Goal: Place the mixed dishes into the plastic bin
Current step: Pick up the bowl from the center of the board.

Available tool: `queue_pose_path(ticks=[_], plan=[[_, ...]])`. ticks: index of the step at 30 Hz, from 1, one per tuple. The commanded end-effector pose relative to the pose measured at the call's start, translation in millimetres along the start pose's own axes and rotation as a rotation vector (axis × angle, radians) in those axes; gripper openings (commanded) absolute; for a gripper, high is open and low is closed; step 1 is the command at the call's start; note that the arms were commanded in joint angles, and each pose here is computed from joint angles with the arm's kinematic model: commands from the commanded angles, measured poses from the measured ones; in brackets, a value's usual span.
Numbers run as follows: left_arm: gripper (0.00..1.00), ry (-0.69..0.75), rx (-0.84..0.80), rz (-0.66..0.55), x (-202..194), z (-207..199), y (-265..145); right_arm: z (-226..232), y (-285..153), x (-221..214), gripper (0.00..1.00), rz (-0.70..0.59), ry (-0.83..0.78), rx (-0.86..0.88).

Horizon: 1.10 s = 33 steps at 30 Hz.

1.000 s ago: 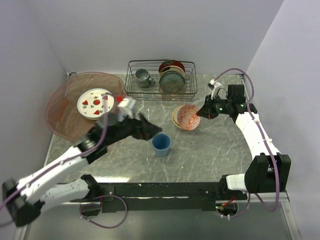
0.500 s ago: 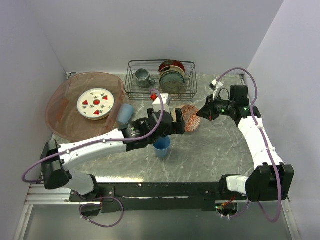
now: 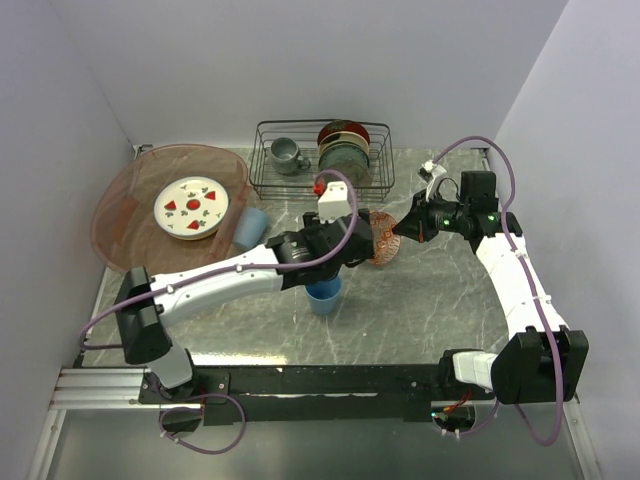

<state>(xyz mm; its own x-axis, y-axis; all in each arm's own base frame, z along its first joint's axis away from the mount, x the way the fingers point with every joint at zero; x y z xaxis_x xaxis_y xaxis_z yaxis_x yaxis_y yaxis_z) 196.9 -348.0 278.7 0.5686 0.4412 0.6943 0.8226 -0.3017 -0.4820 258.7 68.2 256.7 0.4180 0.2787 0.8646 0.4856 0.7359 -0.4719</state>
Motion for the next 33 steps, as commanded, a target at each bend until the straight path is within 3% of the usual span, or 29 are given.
queue_pose_path(ticks=[1, 2, 5, 6, 9, 10, 15, 17, 20, 21, 22, 23, 33], plan=[[0.81, 0.023, 0.078, -0.035, 4, -7, 5, 7, -9, 18, 0.00, -0.077, -0.067, 0.016], [0.79, 0.025, 0.087, -0.034, 3, -9, 6, 7, -9, 18, 0.00, -0.078, -0.069, 0.017], [0.56, 0.043, 0.119, -0.030, 1, -11, 10, 8, -8, 17, 0.00, -0.077, -0.068, 0.018], [0.36, 0.036, 0.119, -0.032, 3, -13, 10, 8, -8, 18, 0.00, -0.080, -0.070, 0.019], [0.08, 0.040, 0.106, -0.014, 1, -14, 9, 9, -9, 18, 0.00, -0.088, -0.072, 0.020], [0.03, 0.033, 0.094, -0.014, 4, -15, 7, 10, -9, 18, 0.00, -0.091, -0.074, 0.028], [0.01, 0.015, 0.033, -0.030, 13, -13, -4, 17, -11, 17, 0.01, -0.119, -0.104, 0.059], [0.01, -0.017, -0.013, -0.042, 26, -11, -14, 22, -13, 16, 0.13, -0.134, -0.116, 0.077], [0.01, -0.077, -0.094, -0.047, 43, 1, -24, 26, -14, 14, 0.54, -0.157, -0.137, 0.100], [0.01, -0.091, -0.111, -0.050, 42, 7, -22, 29, -14, 15, 0.77, -0.173, -0.151, 0.119], [0.01, -0.128, -0.142, -0.055, 57, 12, -30, 30, -15, 15, 0.85, -0.182, -0.163, 0.122], [0.01, -0.142, -0.150, -0.058, 61, 17, -31, 34, -18, 16, 0.99, -0.196, -0.180, 0.123], [0.01, -0.301, -0.089, -0.173, 130, 104, -49, 40, -32, 6, 1.00, -0.321, -0.235, 0.096]])
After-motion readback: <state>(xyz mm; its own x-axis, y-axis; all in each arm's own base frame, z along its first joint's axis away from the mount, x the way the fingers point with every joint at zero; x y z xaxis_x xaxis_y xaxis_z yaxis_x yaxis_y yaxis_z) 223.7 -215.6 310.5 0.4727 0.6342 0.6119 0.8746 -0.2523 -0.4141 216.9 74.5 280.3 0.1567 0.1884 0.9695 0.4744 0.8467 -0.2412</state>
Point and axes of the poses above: each gripper's point midway between its finger pads, its own y axis out along the fingers, its own z axis along the line the jaws close on, x = y × z, the point moved 8 cm from there along -y, back along the fingers, and after that the axes turned 14 degrees about -y, right-handed, at the moved point
